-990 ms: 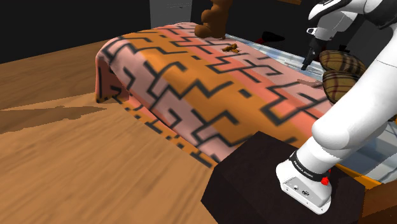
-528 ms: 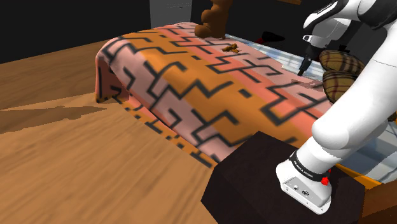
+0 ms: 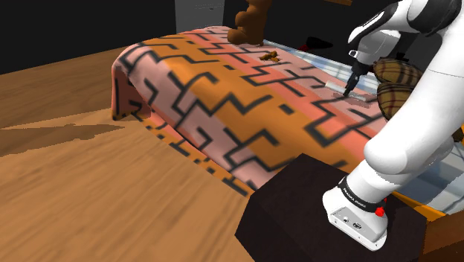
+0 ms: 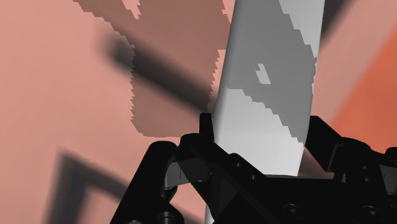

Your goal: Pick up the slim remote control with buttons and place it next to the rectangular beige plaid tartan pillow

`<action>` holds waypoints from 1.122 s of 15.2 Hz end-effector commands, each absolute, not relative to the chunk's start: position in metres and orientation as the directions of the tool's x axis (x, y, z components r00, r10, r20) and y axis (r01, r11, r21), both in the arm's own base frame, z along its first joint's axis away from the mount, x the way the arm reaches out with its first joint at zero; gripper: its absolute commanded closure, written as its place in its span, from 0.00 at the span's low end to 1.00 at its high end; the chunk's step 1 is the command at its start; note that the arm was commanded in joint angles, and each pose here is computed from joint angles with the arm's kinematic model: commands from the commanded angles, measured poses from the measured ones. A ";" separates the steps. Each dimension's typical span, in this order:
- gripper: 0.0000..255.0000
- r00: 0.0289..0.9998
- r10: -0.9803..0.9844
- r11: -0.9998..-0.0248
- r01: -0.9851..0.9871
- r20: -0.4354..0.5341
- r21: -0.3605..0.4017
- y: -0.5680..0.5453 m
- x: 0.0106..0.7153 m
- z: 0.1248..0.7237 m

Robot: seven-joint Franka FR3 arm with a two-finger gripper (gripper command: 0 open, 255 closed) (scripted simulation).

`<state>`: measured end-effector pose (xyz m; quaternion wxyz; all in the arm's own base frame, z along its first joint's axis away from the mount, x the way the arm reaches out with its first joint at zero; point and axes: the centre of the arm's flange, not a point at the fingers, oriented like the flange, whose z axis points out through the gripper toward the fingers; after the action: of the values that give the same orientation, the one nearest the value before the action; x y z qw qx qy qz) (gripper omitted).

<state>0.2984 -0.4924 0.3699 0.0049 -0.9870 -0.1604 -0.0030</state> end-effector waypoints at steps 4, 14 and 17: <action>1.00 0.949 0.317 -0.949 0.317 0.008 -0.008 -0.492 0.298 0.344; 0.00 0.949 0.317 -0.949 0.317 0.008 -0.008 -0.492 0.298 0.340; 0.00 0.949 0.317 -0.949 0.317 0.008 -0.008 -0.492 0.298 0.340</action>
<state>0.2978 -0.4921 0.3405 0.0045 -0.9870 -0.1604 -0.0032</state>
